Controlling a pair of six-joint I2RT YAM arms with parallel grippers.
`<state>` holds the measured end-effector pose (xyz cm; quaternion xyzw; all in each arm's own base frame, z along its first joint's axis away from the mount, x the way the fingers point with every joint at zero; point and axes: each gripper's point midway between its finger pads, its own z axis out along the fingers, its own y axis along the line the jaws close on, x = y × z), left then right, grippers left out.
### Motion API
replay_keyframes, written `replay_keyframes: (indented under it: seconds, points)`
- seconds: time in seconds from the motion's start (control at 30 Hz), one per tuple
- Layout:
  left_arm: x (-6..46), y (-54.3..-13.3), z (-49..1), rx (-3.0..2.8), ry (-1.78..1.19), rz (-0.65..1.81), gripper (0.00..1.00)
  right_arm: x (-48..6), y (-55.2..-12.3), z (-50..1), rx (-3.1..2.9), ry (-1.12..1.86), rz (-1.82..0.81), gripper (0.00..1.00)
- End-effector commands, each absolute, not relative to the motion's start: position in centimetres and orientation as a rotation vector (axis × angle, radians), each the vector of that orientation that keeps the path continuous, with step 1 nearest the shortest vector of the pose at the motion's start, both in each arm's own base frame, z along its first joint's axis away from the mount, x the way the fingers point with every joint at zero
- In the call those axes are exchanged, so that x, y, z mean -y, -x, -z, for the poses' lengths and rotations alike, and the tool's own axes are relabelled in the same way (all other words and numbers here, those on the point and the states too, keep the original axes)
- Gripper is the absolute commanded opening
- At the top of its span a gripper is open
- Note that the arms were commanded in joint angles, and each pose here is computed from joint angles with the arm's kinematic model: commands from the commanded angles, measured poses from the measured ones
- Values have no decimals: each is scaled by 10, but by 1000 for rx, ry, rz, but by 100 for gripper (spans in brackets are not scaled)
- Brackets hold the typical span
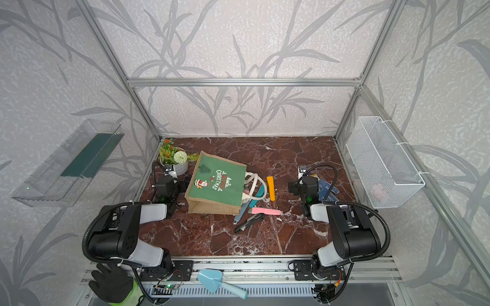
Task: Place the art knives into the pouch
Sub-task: Adjust the pouch at the center of the board.
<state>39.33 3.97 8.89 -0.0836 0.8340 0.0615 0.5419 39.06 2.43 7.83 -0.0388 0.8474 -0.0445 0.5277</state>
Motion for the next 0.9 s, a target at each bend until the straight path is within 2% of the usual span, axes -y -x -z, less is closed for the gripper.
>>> replay_keyframes:
  seconds: [0.0, 0.87]
  points:
    - [-39, -394, -91, -1965, 185, -151, 99, -24, -396, -91, -1993, 90, 113, 99]
    - [-39, -395, -91, -1965, 184, -149, 99, -22, -397, -90, -2002, 88, 51, 99]
